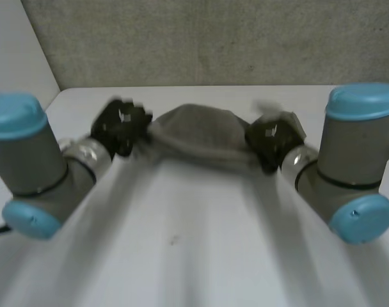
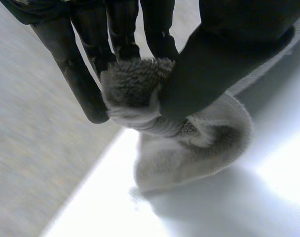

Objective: Fold the towel.

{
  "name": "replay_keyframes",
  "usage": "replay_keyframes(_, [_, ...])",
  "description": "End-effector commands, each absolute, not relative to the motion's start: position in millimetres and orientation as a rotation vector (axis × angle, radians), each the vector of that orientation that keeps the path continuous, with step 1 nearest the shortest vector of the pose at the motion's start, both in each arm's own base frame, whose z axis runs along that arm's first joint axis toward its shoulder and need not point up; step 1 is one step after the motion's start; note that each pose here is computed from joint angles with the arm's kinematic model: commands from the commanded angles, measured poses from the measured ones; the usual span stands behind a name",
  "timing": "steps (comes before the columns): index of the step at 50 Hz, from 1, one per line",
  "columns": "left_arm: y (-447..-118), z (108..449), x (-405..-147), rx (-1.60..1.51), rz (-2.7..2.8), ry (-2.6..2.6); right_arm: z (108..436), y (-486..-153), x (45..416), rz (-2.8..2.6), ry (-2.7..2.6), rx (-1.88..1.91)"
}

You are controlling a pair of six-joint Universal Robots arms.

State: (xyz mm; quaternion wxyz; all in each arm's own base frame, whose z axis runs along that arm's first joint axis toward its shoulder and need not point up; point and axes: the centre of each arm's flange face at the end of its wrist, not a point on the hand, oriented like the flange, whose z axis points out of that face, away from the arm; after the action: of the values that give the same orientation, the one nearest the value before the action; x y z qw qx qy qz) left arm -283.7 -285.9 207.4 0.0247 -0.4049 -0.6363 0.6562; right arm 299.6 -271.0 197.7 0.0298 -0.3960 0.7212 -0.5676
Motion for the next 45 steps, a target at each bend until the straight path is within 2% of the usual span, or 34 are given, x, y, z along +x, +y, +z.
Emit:
replay_keyframes(1, [-251, 159, -266, -1.458, 1.827, -2.097, 164, -253, 288, -1.543, 2.344, -1.282])
replay_keyframes(6, [-232, 160, -264, -1.539, 1.776, -2.098, 162, -249, 286, -1.567, 2.326, -1.265])
replay_keyframes(12, [-218, 194, -263, -1.429, 1.808, -2.078, 154, -244, 284, -1.580, 2.315, -1.265])
replay_keyframes(14, [-218, 214, -262, -1.223, 1.840, -2.067, 154, -242, 284, -1.596, 2.305, -1.262])
replay_keyframes(15, [-218, 214, -262, -1.221, 1.840, -2.067, 154, -242, 284, -1.596, 2.305, -1.262])
replay_keyframes(17, [-221, 228, -262, -0.966, 1.815, -2.064, 155, -239, 284, -1.611, 2.293, -1.260])
replay_keyframes(19, [-224, 231, -262, -0.850, 1.788, -2.065, 157, -239, 284, -1.626, 2.283, -1.256])
replay_keyframes(24, [-225, 225, -264, -0.631, 1.666, -2.090, 167, -239, 284, -1.665, 2.264, -1.212])
replay_keyframes(30, [-233, 185, -264, -0.593, 1.551, -2.241, 172, -241, 281, -1.671, 2.269, -1.138])
replay_keyframes(33, [-232, 175, -264, -0.578, 1.528, -2.284, 172, -242, 281, -1.668, 2.272, -1.133])
replay_keyframes(39, [-221, 176, -270, -0.583, 1.501, -2.283, 172, -242, 280, -1.674, 2.276, -1.131])
replay_keyframes(45, [-193, 183, -283, -0.570, 1.422, -2.248, 171, -244, 280, -1.684, 2.278, -1.124])
